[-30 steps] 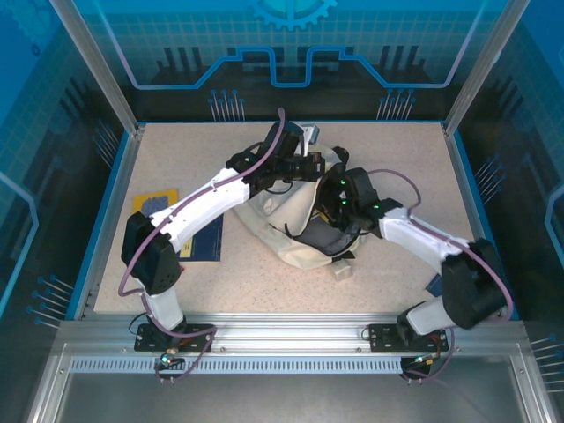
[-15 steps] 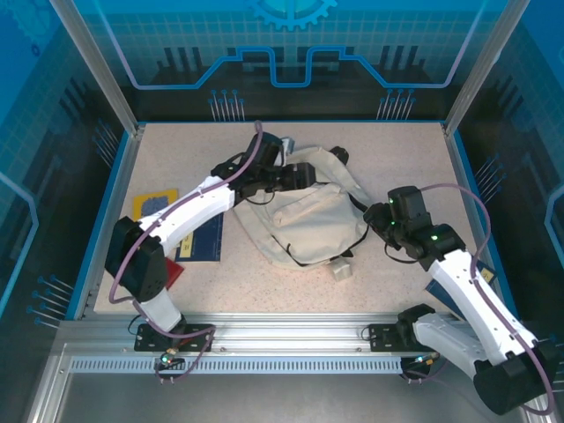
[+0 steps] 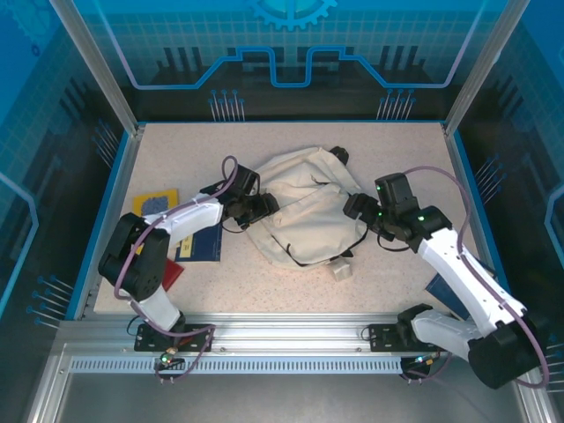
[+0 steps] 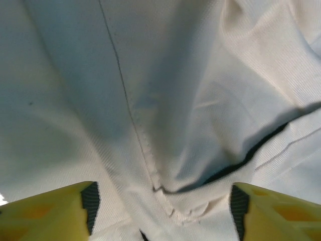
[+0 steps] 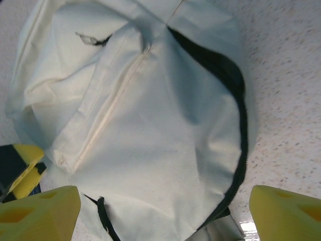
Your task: Pack books, pencil case, and school supplies into a backpack
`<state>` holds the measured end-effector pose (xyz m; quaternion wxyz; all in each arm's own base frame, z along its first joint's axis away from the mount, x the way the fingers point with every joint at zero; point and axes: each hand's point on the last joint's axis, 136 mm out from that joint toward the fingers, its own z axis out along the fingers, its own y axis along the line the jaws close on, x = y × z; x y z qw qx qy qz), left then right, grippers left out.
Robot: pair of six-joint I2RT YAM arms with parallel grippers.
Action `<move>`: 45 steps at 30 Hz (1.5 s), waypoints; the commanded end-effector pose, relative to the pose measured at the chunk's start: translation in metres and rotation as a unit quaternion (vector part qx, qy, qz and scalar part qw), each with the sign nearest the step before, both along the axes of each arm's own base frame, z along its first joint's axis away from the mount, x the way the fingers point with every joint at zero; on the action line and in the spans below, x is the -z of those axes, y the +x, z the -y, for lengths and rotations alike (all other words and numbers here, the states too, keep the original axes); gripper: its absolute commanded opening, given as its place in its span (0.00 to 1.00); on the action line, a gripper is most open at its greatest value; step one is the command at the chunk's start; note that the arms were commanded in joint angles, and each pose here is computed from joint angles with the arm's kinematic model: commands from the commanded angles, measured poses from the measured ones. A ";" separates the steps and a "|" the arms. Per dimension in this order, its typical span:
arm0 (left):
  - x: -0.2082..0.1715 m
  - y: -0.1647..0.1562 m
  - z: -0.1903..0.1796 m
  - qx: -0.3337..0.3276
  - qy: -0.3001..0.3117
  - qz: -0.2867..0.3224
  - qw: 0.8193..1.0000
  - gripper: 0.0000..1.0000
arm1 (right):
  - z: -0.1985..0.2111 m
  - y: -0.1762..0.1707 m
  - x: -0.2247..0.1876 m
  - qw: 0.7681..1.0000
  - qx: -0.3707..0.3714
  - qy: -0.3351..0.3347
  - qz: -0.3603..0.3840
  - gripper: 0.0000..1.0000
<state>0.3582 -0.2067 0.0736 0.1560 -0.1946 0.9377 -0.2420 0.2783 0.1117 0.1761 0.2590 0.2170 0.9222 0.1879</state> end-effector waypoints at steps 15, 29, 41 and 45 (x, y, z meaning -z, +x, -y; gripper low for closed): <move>0.014 0.097 0.064 0.067 -0.028 0.029 0.997 0.45 | -0.044 0.023 0.030 0.997 -0.057 0.007 -0.045 0.87; -0.064 0.066 -0.028 0.043 0.026 0.076 0.996 0.87 | -0.068 0.024 0.017 0.993 -0.111 -0.027 -0.023 1.00; 0.008 0.040 -0.142 -0.096 0.083 -0.016 0.992 0.99 | -0.105 0.031 0.019 0.986 -0.159 -0.036 -0.033 1.00; 0.024 0.052 -0.143 -0.103 0.081 -0.031 0.991 0.99 | -0.113 0.030 0.021 0.985 -0.167 -0.035 -0.037 1.00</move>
